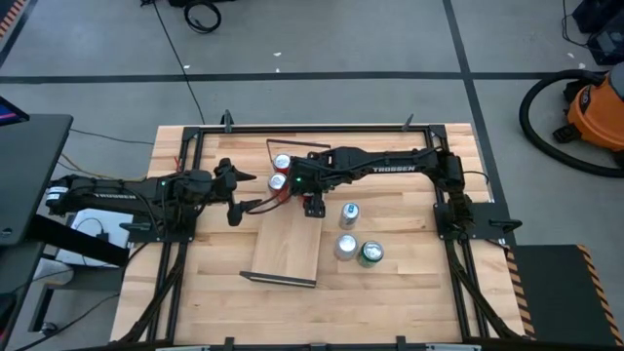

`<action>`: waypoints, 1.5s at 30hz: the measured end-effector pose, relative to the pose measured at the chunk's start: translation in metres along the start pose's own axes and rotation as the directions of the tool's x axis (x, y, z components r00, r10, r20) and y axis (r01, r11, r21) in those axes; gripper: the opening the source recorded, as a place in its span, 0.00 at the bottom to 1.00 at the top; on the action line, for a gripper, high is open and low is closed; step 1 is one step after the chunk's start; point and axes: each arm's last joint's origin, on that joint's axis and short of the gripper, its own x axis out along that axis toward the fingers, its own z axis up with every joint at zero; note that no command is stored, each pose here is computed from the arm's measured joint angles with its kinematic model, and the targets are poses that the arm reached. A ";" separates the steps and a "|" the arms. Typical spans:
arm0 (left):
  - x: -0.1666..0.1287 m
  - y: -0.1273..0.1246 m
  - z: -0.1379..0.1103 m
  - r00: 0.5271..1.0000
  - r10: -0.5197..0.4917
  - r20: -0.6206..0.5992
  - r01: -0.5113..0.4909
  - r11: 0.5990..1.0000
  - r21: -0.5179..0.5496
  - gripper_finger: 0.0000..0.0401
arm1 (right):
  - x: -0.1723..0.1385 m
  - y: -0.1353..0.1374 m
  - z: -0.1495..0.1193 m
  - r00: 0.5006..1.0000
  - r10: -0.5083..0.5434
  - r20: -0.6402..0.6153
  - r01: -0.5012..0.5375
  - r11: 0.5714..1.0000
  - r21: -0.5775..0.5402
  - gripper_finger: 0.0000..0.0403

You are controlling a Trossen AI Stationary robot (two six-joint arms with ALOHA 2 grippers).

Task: Place canned beverage on shelf
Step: Put the red and black soda can on the shelf

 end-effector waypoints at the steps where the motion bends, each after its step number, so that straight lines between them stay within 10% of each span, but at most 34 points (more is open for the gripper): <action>1: 0.000 0.000 0.000 1.000 0.000 0.000 0.000 1.000 0.000 0.89 | 0.000 0.000 0.000 1.000 0.000 0.000 0.000 1.000 0.000 0.87; 45: 0.000 0.000 -0.004 0.999 -0.003 -0.037 0.003 1.000 0.005 0.89 | -0.003 0.000 0.012 0.998 -0.061 0.023 0.063 0.994 -0.085 0.97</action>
